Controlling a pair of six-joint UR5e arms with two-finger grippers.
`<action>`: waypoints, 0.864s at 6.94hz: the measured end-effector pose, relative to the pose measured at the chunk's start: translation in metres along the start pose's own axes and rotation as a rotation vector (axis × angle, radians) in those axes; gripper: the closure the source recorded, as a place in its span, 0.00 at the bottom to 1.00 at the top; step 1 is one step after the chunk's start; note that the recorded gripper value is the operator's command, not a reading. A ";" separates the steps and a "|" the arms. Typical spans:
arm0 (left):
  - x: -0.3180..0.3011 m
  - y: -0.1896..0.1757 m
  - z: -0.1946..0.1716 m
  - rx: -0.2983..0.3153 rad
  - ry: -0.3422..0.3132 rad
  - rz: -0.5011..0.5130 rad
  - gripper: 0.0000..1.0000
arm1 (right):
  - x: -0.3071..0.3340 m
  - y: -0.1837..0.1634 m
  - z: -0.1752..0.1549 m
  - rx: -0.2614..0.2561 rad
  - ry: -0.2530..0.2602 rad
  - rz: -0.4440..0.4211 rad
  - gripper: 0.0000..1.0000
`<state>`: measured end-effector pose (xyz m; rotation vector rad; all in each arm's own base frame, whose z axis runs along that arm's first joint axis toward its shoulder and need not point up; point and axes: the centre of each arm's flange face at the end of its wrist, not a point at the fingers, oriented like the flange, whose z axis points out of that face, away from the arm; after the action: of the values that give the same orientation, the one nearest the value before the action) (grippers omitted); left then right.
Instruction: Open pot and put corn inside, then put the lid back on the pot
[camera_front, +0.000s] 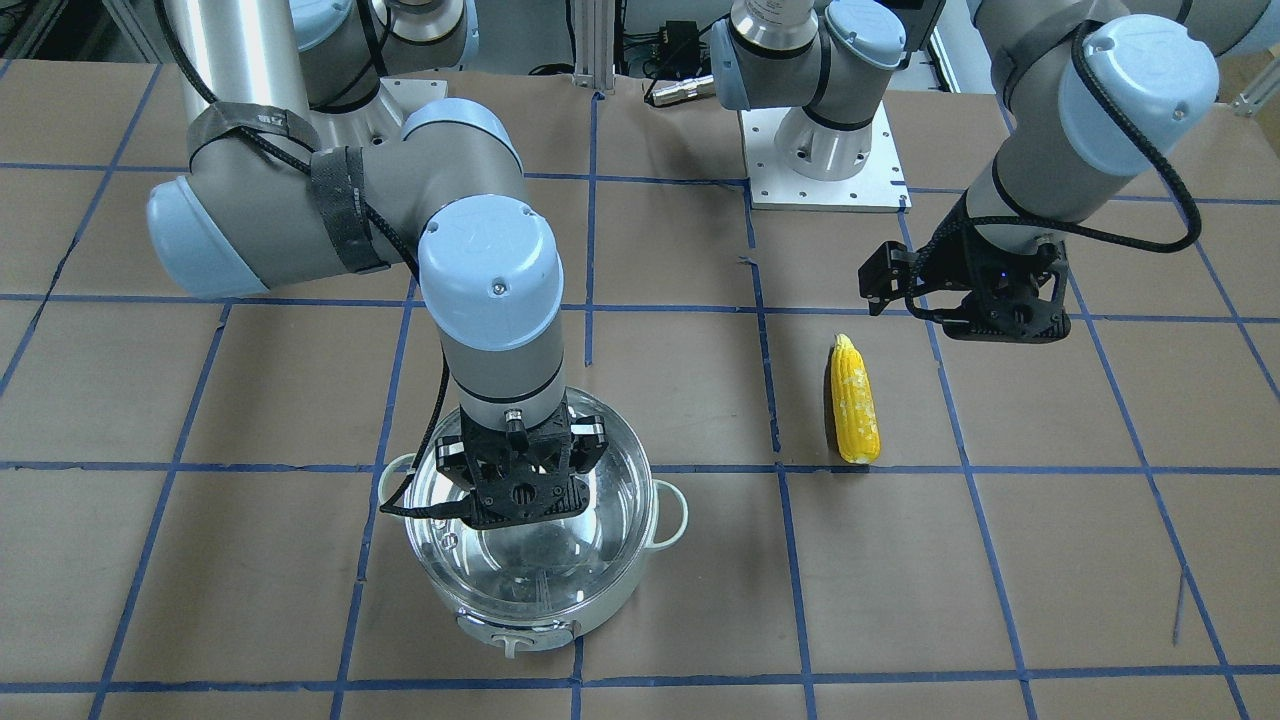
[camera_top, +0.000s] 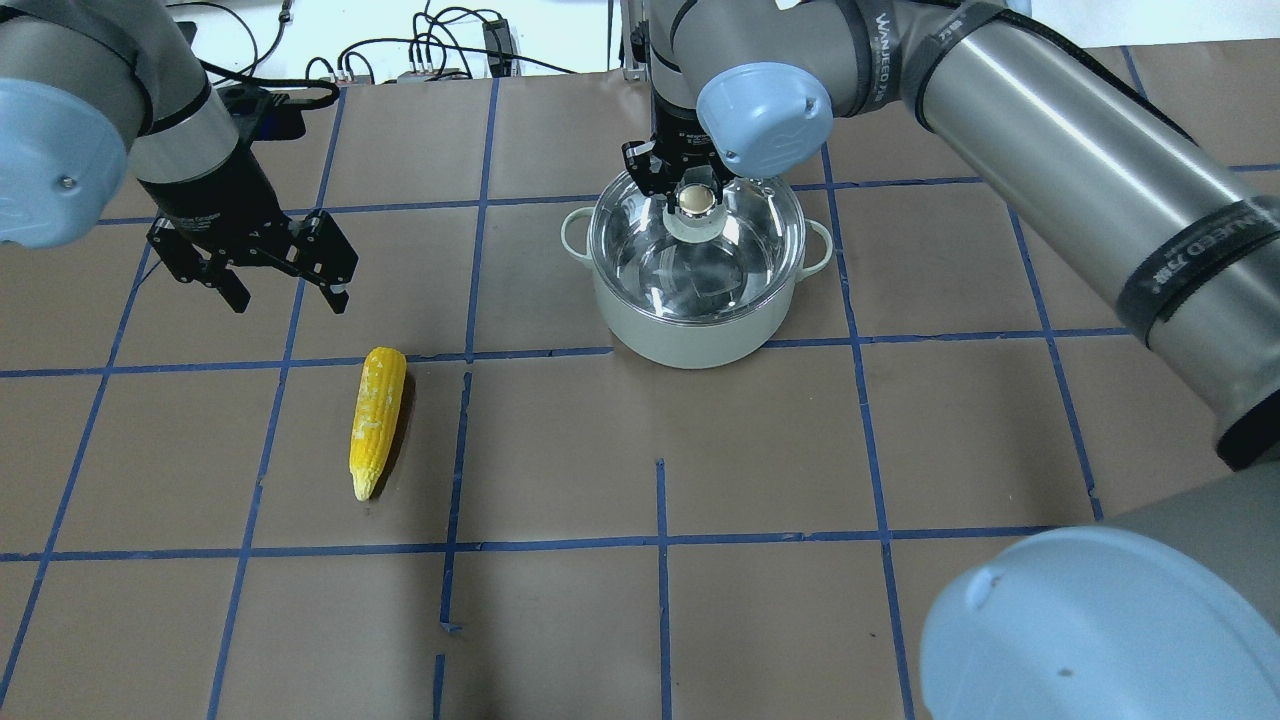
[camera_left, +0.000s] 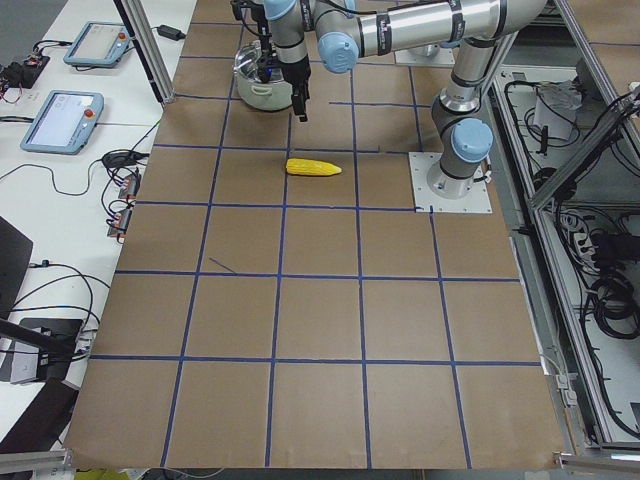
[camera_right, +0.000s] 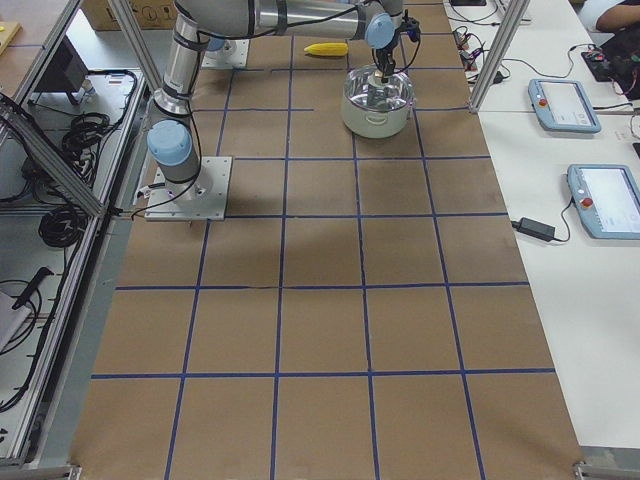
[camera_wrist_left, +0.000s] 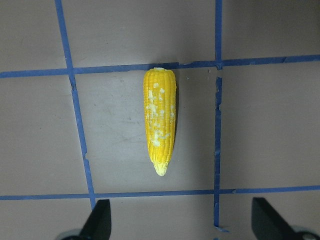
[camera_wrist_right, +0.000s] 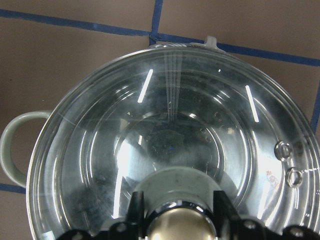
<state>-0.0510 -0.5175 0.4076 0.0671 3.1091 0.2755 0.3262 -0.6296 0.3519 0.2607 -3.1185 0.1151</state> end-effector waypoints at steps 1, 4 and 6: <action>-0.006 -0.004 0.011 -0.006 0.004 0.002 0.00 | 0.001 -0.002 -0.004 0.006 -0.001 -0.001 0.90; -0.008 -0.019 0.071 -0.001 0.003 0.042 0.00 | 0.011 -0.004 -0.039 0.020 0.002 -0.024 0.90; -0.006 -0.015 0.116 0.022 -0.003 0.087 0.00 | 0.048 0.000 -0.099 0.011 0.035 -0.042 0.90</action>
<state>-0.0427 -0.5125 0.2913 0.2039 3.1115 0.2425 0.2796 -0.6306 0.4515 0.3200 -3.0770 0.1352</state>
